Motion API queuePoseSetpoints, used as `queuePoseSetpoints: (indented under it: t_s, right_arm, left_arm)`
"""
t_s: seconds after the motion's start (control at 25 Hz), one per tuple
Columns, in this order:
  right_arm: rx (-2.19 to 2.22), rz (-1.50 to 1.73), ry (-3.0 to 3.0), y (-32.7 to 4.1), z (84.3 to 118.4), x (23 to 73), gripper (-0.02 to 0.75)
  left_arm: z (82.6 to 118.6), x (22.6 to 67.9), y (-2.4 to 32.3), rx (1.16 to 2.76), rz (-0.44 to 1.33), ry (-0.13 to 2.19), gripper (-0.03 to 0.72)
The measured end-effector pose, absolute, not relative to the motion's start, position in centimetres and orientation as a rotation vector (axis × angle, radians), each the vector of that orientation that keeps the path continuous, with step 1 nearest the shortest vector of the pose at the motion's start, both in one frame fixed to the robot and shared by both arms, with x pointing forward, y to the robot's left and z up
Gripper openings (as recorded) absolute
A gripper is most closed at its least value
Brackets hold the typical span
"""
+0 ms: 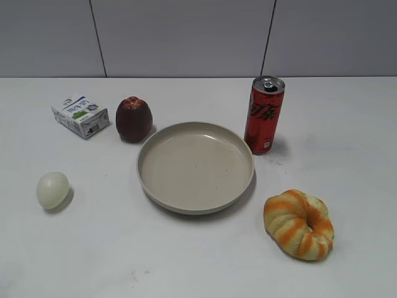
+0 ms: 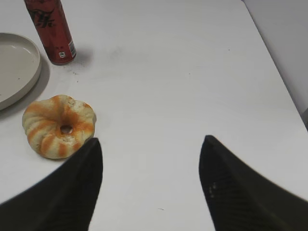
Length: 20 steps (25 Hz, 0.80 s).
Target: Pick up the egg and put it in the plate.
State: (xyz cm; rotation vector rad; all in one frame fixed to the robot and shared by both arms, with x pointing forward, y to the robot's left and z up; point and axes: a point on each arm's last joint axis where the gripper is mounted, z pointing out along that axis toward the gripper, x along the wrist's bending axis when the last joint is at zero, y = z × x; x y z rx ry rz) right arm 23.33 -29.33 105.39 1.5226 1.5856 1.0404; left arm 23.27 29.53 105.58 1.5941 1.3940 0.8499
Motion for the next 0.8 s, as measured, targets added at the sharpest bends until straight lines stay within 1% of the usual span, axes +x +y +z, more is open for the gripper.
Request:
queuePoseSetpoints:
  t_s: [0.6,0.8]
  right_arm:
    - [1.523,1.040,1.586,-29.3,105.4,23.3,0.480]
    - [1.523,1.040,1.586,-29.3,105.4,23.3,0.480]
  left_arm:
    - [105.7,23.3,29.5,1.588,0.855,1.389,0.538]
    - [106.7,23.7,29.5,1.571,0.867,1.377,0.539]
